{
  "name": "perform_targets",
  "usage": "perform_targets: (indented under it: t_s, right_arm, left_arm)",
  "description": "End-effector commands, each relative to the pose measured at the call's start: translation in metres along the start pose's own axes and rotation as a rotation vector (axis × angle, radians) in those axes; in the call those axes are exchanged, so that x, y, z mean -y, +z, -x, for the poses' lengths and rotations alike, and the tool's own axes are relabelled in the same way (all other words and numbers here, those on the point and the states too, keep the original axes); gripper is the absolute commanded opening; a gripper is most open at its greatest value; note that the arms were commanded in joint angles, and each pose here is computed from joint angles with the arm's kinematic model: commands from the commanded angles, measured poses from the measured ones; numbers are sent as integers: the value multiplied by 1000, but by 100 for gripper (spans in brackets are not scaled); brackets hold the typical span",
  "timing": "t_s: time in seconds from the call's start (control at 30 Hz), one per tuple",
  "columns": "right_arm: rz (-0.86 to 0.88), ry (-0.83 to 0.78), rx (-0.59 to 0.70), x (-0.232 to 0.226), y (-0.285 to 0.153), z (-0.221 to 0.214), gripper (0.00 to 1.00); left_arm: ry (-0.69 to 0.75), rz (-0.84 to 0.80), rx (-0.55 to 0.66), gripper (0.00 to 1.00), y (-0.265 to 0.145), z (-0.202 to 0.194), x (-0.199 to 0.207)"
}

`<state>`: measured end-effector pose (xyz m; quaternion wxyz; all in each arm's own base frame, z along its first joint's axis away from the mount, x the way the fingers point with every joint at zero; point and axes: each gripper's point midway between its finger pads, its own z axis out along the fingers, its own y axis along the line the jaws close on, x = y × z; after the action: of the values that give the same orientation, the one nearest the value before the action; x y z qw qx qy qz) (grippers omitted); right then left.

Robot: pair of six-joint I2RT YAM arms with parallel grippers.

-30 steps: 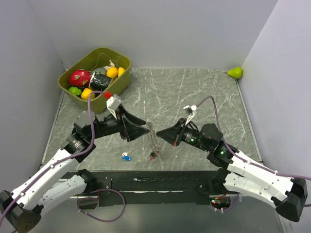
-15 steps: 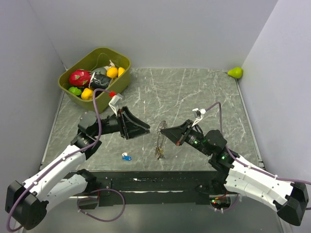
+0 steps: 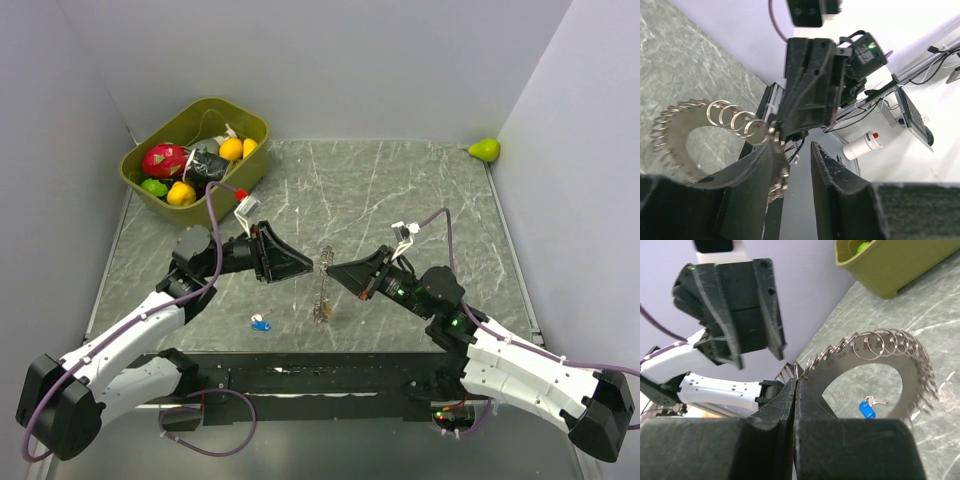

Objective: Put the keys on the keyring

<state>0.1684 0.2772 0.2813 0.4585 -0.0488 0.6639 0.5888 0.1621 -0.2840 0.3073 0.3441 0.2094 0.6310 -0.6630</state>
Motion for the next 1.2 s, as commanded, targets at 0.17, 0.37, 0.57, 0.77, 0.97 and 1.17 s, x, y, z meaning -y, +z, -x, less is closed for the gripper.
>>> perform_targets:
  t_s: [0.17,0.37,0.57,0.77,0.97,1.17]
  right_arm:
    - [144,-42,119,-33,-5,29,0]
    - [139,-28,143,-31,-7,32,0]
    - [112,-5,164,-27,-6,36,0]
    - [108,3,164,-26,-5,36,0]
    - [102,5,158,-25,-6,35,0]
    - [111,7,163,-27,-7,36,0]
  left_arm:
    - [94,-9,23,43,3,12,1]
    - [80,-42,20,45,2,10,9]
    - [64,3,24,45,7,5,4]
    - [53,-9,1,42,14,-1,8]
    - [51,-8,-2,38,18,-2,5]
    - [44,13,-16,37,21,-5,-1]
